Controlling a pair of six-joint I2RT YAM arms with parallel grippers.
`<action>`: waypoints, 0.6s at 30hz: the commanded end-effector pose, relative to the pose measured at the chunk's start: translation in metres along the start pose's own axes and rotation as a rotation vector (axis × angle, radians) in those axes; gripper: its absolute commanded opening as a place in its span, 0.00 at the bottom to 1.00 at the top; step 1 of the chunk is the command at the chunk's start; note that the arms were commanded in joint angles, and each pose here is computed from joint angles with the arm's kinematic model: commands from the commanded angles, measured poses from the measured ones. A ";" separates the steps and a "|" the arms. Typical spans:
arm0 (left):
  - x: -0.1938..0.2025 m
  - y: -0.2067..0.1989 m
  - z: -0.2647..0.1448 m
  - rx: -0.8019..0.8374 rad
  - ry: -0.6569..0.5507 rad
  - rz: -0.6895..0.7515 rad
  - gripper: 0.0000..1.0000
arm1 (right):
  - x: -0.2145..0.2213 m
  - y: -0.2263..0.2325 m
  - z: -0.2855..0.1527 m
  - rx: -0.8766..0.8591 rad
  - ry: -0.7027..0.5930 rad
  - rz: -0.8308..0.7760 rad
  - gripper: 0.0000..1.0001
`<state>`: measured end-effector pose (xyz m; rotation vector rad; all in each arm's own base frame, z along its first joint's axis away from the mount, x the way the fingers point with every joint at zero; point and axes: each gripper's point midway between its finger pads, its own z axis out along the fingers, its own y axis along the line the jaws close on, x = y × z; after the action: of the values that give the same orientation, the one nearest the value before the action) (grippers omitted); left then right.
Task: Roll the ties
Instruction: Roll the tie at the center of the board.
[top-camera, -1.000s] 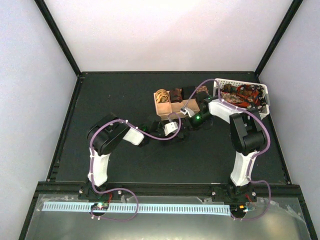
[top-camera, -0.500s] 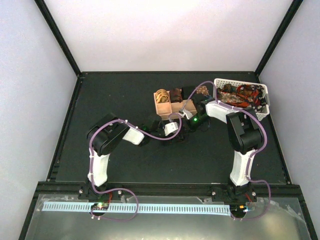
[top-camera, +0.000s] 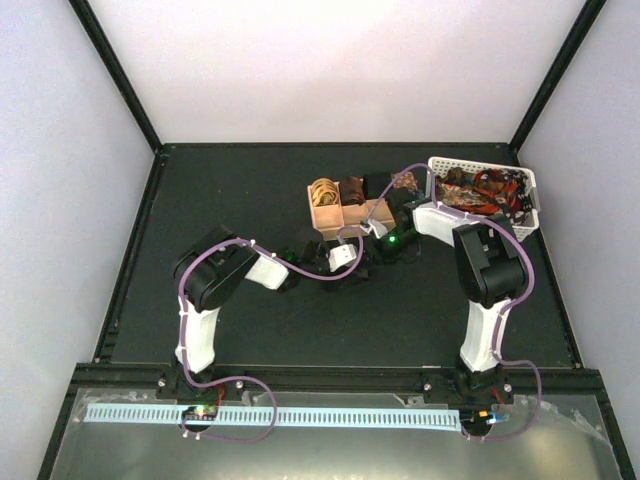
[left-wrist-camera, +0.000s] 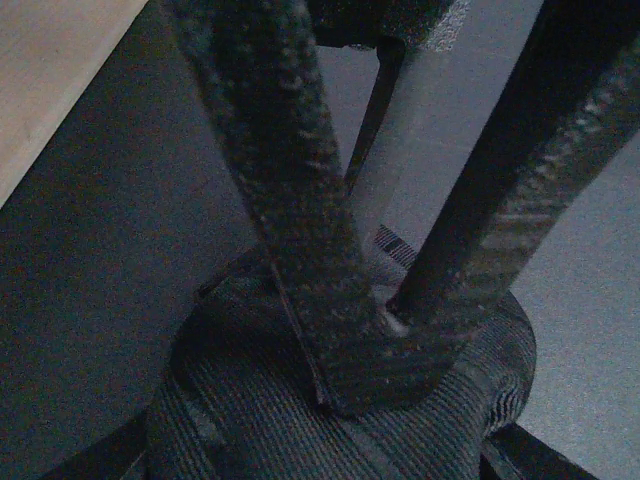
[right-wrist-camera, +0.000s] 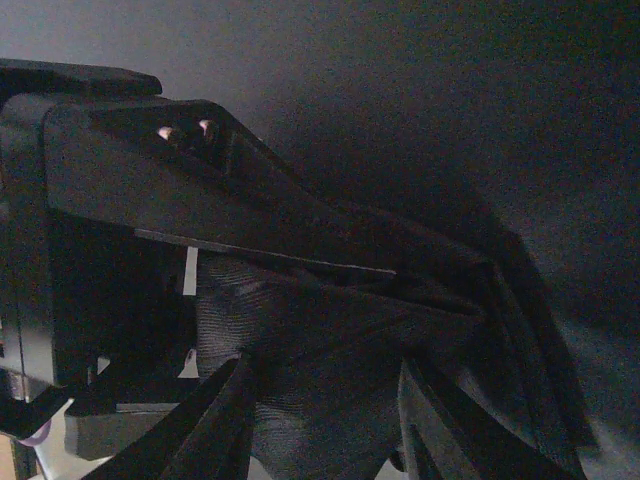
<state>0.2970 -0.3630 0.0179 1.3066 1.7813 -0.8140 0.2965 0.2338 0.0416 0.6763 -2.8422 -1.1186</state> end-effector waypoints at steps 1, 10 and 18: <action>0.041 -0.011 0.002 0.017 0.142 -0.055 0.49 | -0.002 0.000 0.008 0.007 0.006 -0.001 0.42; 0.041 -0.009 0.001 0.007 0.142 -0.065 0.55 | 0.015 -0.018 0.012 0.074 0.059 -0.008 0.01; 0.010 -0.013 -0.010 0.011 0.002 -0.042 0.77 | 0.031 -0.053 0.013 0.146 0.087 0.021 0.01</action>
<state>0.2925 -0.3618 0.0189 1.3028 1.7734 -0.8164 0.2971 0.2251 0.0324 0.7020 -2.8526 -1.0981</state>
